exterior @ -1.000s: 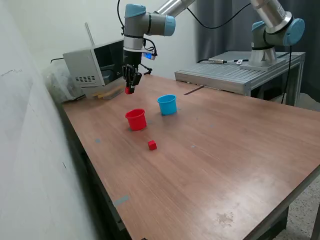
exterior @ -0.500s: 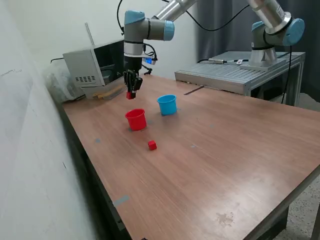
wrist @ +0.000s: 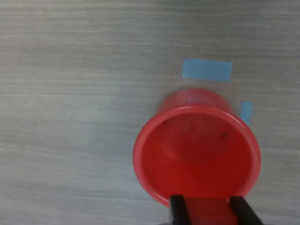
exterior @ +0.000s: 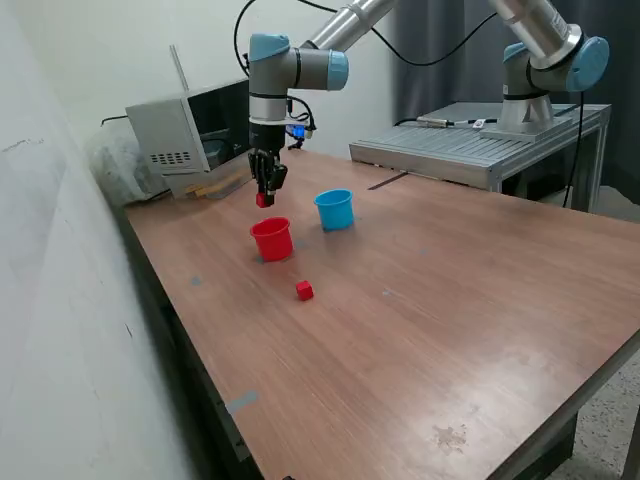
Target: Place red objects in the red bin, and blue objects in the blue bin.
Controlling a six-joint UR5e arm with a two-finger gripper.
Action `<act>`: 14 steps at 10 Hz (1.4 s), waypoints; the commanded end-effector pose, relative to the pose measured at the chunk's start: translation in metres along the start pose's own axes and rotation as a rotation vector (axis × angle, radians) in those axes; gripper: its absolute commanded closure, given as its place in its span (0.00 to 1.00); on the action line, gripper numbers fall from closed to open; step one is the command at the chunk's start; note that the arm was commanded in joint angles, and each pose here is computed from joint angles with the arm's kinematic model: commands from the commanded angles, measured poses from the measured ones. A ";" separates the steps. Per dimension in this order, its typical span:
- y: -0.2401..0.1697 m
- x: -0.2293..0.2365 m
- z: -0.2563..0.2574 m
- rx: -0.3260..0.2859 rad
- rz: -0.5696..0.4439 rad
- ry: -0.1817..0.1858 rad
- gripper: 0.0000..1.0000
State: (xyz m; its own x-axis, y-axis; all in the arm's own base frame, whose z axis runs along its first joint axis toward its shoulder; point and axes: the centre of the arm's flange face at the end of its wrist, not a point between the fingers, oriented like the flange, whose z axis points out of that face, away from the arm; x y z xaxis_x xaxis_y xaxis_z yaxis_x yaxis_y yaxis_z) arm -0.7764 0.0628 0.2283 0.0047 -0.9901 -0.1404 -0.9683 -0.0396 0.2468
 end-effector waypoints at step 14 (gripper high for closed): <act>-0.028 0.163 -0.264 -0.093 0.103 0.067 0.00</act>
State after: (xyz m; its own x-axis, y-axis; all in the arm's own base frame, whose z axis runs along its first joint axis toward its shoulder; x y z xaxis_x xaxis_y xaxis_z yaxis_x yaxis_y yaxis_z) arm -0.6943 -0.1028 0.4267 -0.0474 -0.9964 -0.0709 -0.9452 0.0218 0.3257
